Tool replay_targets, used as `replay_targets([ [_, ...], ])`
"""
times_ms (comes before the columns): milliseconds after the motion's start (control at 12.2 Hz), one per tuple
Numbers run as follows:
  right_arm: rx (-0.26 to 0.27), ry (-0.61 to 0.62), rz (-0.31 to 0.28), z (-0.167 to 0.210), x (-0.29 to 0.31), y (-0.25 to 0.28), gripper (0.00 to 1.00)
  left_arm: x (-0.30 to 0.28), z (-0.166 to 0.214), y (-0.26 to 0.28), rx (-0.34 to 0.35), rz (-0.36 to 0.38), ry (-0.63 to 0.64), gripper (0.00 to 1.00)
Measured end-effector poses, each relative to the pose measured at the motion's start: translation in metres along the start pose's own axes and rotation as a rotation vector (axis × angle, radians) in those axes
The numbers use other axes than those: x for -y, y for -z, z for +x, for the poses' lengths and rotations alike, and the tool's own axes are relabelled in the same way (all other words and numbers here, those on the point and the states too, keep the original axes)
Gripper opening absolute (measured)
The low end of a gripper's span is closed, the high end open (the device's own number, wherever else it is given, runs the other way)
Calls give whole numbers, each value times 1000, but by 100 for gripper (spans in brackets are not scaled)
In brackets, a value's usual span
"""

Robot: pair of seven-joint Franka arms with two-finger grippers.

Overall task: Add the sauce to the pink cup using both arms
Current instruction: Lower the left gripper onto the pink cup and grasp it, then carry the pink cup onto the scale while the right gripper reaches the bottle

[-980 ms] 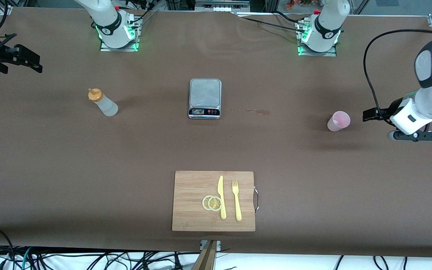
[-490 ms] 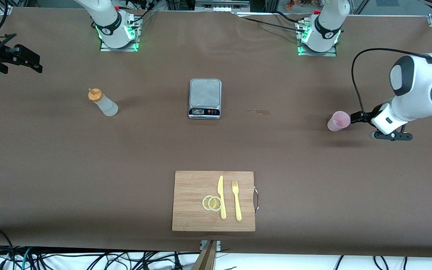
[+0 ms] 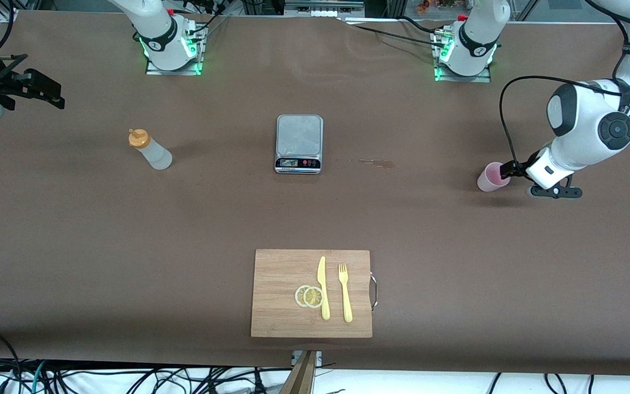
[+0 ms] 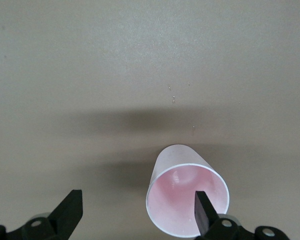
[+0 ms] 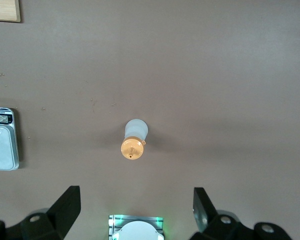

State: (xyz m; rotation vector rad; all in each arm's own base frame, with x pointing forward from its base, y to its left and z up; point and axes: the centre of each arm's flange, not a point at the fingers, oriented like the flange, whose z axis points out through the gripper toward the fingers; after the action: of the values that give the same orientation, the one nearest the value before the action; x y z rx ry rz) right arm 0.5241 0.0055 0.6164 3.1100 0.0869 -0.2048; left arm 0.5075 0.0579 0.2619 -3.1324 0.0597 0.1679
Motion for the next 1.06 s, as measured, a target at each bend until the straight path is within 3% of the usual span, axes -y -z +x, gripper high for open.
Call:
replay_targets([
  [327,32,16,33,15,12,-16,100,8,-9,-13,-27,4,-59,98],
  [571,45,111,35,7,49,0,100,14,-15,-21,-39,7,-72,95],
  [735,61,195,27,0,77,5,100,14,-16,-26,-34,6,-76,77],
  [1061,118,386,40,-7,75,-1,100,14,-16,-27,-34,6,-76,63],
])
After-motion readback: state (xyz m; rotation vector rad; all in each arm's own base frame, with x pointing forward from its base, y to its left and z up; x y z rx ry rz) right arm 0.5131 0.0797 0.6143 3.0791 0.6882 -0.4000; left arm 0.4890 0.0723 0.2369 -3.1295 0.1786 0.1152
